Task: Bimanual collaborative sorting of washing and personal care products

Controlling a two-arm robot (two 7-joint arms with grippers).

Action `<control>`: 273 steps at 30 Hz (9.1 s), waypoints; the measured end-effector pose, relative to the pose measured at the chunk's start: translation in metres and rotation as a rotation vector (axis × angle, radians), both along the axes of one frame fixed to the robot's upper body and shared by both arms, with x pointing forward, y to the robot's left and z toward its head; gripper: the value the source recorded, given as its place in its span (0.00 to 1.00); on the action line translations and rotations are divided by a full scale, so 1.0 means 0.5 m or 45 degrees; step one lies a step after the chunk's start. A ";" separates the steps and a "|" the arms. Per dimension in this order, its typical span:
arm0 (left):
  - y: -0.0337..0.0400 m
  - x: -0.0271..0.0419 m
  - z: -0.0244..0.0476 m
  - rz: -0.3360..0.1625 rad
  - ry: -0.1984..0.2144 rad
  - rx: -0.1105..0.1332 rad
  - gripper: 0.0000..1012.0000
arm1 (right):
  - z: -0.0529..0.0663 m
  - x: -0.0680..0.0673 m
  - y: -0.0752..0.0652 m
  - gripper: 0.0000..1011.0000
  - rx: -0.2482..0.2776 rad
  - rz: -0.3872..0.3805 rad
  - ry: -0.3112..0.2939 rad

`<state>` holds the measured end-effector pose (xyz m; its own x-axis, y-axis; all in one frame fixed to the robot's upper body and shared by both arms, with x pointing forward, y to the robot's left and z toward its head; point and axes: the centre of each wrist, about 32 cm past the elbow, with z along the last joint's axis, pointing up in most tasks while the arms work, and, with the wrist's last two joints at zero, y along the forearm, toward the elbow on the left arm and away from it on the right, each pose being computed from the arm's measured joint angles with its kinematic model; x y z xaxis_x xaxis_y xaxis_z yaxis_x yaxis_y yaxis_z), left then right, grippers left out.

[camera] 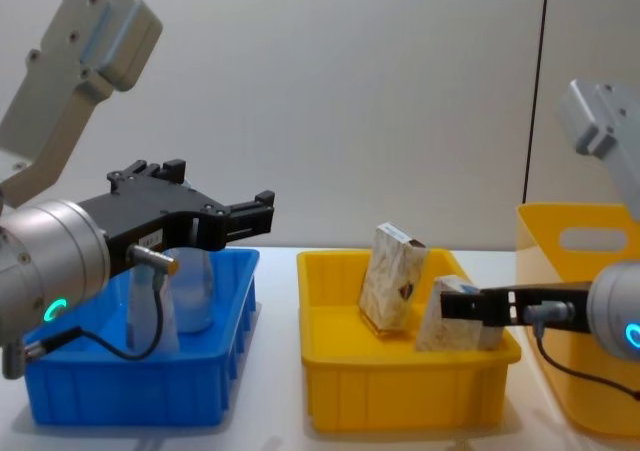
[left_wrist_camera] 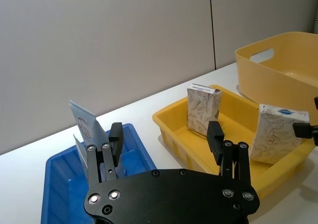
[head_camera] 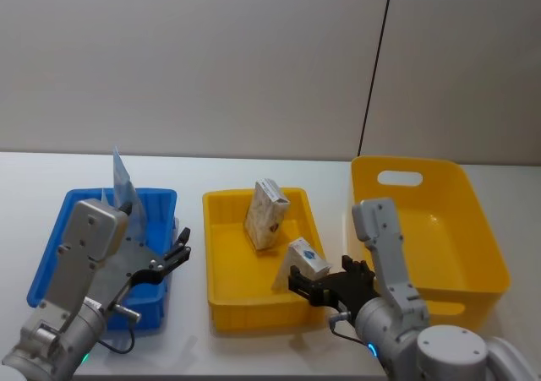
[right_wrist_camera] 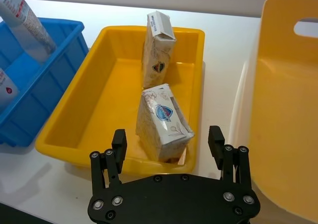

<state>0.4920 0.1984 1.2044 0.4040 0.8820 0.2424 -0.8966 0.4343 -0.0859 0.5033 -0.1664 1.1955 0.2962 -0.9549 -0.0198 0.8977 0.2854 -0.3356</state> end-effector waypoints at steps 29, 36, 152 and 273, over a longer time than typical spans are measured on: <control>0.000 0.000 0.000 0.000 0.000 0.000 0.99 | -0.018 0.057 0.013 0.88 0.032 0.043 0.074; 0.000 0.000 0.000 0.000 0.000 0.000 0.99 | -0.021 0.066 0.015 0.67 0.028 0.044 0.088; 0.000 0.000 0.000 0.000 0.000 0.000 0.99 | 0.030 -0.032 -0.149 0.72 -0.093 -0.430 -0.220; 0.004 0.103 -0.044 0.372 0.280 -0.115 0.99 | 0.061 -0.042 -0.092 0.99 -0.009 0.083 -0.499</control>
<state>0.5434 0.2006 1.1822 0.1657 0.9817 0.0938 -0.9829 0.1568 0.0962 0.4822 -0.2124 1.2260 0.3402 -0.9335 0.1130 0.9382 0.3452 0.0268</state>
